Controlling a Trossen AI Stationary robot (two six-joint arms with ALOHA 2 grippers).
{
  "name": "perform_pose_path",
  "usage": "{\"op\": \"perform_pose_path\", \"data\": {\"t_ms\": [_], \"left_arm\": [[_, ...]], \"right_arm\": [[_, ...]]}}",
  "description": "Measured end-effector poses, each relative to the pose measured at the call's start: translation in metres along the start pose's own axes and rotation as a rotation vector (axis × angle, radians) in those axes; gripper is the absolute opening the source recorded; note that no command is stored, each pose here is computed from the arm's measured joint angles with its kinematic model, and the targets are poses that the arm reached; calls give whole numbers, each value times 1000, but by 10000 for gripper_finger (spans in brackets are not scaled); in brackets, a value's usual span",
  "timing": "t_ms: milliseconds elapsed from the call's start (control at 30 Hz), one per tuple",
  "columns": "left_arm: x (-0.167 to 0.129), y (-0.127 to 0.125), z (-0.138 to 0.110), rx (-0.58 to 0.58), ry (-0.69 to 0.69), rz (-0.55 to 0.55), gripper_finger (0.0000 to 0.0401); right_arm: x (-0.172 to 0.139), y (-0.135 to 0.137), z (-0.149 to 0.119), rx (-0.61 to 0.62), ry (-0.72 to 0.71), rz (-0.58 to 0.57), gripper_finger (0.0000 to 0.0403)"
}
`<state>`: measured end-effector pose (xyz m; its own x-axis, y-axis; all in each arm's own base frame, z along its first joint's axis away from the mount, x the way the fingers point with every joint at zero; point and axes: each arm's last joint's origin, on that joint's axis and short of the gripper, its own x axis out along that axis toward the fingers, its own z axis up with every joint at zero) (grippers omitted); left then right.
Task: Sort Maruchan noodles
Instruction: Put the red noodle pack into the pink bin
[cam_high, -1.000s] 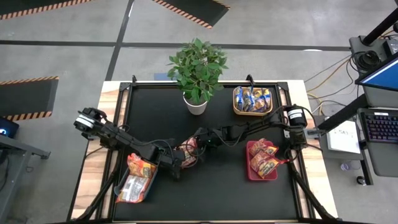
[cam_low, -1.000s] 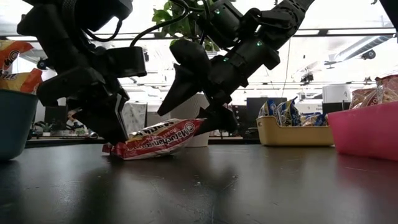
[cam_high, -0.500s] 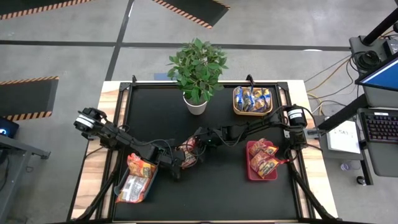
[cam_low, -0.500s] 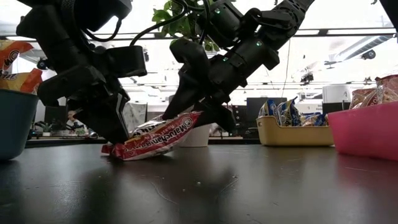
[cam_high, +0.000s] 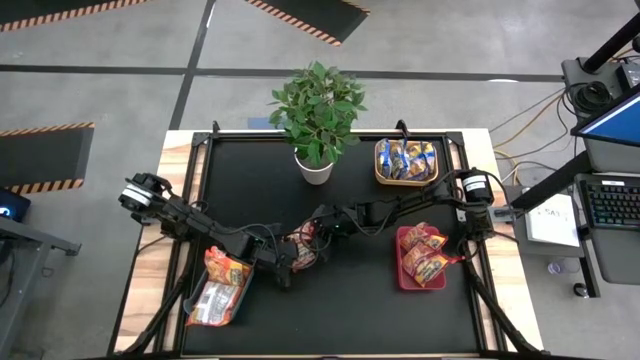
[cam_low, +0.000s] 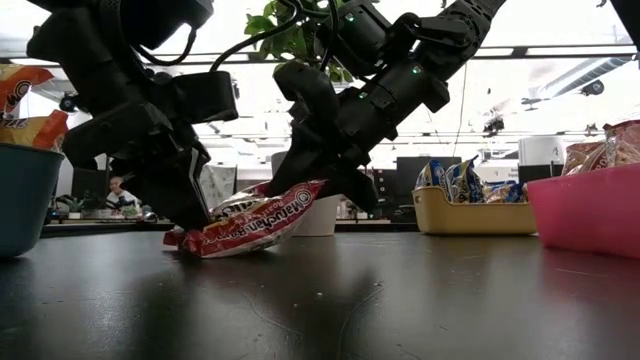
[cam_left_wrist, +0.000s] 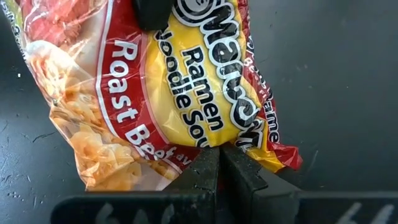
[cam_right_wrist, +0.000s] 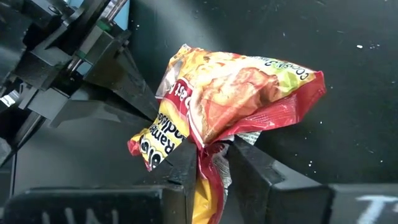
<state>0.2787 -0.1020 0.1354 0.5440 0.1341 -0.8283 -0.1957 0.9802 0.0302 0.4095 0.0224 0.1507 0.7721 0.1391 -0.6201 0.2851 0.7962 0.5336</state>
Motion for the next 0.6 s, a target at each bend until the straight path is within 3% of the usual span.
{"op": "perform_pose_path", "data": {"t_ms": [300, 600], "left_arm": [[0, -1, 3, -14, -25, -13, 2], [0, -2, 3, -17, -33, -18, 45]], "right_arm": [[0, 0, 0, 1, 1, 0, 75], [0, 0, 0, -3, 2, -1, 75]]}}
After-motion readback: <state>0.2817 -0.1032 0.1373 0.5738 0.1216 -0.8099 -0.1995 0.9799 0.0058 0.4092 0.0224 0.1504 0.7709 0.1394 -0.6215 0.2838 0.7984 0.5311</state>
